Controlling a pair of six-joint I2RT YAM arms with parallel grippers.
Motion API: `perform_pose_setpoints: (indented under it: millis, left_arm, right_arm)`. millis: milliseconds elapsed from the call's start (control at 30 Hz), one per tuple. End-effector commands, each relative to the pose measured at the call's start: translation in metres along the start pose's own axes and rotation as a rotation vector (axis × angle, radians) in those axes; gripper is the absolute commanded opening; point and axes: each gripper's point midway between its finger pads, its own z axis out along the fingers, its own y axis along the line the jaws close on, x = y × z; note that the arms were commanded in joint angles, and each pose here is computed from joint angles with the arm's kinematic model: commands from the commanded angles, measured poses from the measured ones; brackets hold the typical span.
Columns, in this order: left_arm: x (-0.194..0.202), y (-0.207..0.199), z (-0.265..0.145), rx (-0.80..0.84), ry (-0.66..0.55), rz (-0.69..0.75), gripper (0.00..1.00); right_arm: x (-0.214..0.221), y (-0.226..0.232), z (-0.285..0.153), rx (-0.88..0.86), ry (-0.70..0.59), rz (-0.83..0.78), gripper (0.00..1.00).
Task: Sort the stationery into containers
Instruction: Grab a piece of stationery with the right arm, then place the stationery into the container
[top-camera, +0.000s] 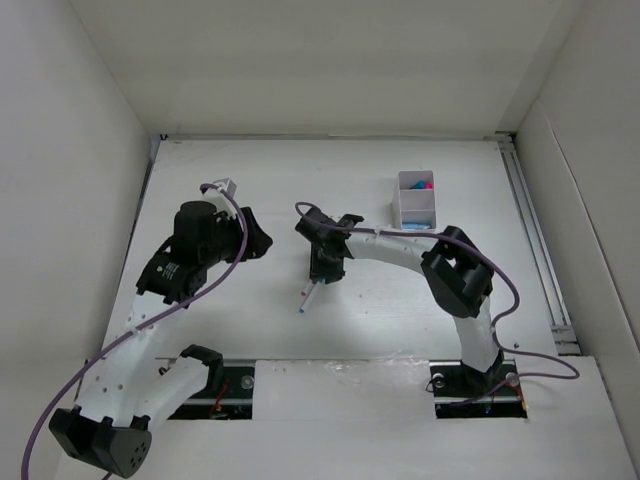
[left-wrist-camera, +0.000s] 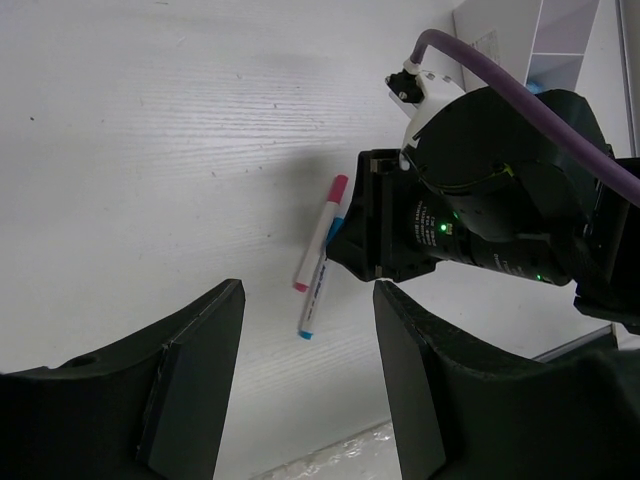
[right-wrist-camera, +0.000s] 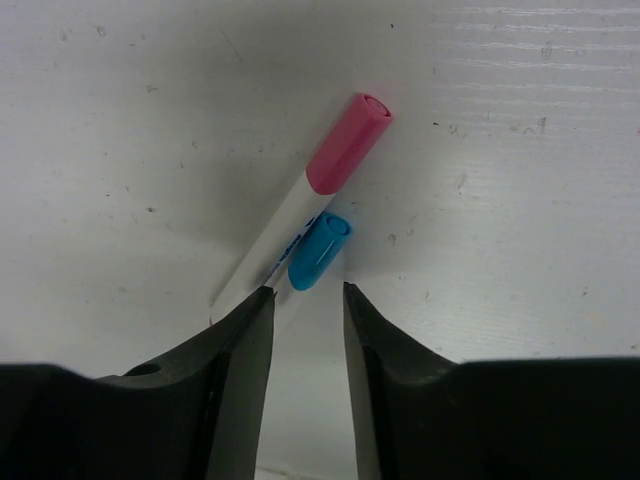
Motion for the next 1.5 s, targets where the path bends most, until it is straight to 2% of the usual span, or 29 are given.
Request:
perform_pose_setpoints:
  millis: [0, 33, 233, 500, 700, 800, 867, 967, 1100, 1233, 1367, 1467]
  left_arm:
    - [-0.003, -0.004, 0.001, 0.024, -0.016, 0.022, 0.51]
    - [-0.003, -0.004, 0.001, 0.024, -0.016, 0.022, 0.51]
    - [-0.005, -0.005, 0.001, 0.028, -0.024, 0.024, 0.51]
    - [-0.003, -0.004, 0.001, 0.024, -0.016, 0.022, 0.51]
    - [-0.007, -0.006, -0.001, 0.028, -0.024, 0.024, 0.51]
    - [-0.009, -0.007, -0.001, 0.032, -0.032, 0.016, 0.51]
    - [-0.009, -0.007, -0.001, 0.032, -0.032, 0.016, 0.51]
    - [-0.005, -0.005, 0.001, 0.028, -0.024, 0.015, 0.51]
    - [0.000, -0.007, 0.002, 0.041, -0.006, 0.004, 0.51]
    - [0.002, -0.007, 0.004, 0.049, -0.002, 0.004, 0.51]
    - [-0.001, -0.009, 0.002, 0.053, -0.010, 0.006, 0.51]
    - [-0.004, -0.010, 0.003, 0.053, -0.010, 0.006, 0.51]
  right_arm:
    - [-0.008, 0.014, -0.013, -0.049, -0.037, 0.010, 0.39]
    - [-0.008, 0.014, -0.013, -0.049, -0.037, 0.010, 0.42]
    - [-0.004, 0.010, 0.006, -0.021, -0.027, 0.016, 0.42]
    - [0.000, -0.025, 0.023, 0.087, -0.039, 0.033, 0.24]
    - [-0.004, -0.051, 0.006, 0.125, -0.076, 0.032, 0.25]
    - [-0.009, -0.058, 0.000, 0.123, -0.073, 0.036, 0.11]
    - [-0.017, -0.059, -0.009, 0.107, -0.090, 0.044, 0.05]
    - [-0.047, -0.056, -0.045, 0.031, -0.164, 0.086, 0.04]
    - [-0.112, -0.067, -0.107, -0.059, -0.307, 0.175, 0.04]
    - [-0.200, -0.131, -0.170, -0.016, -0.539, 0.358, 0.04]
    - [-0.246, -0.193, -0.211, 0.088, -0.753, 0.512, 0.01]
    - [-0.264, -0.224, -0.229, 0.172, -0.877, 0.593, 0.01]
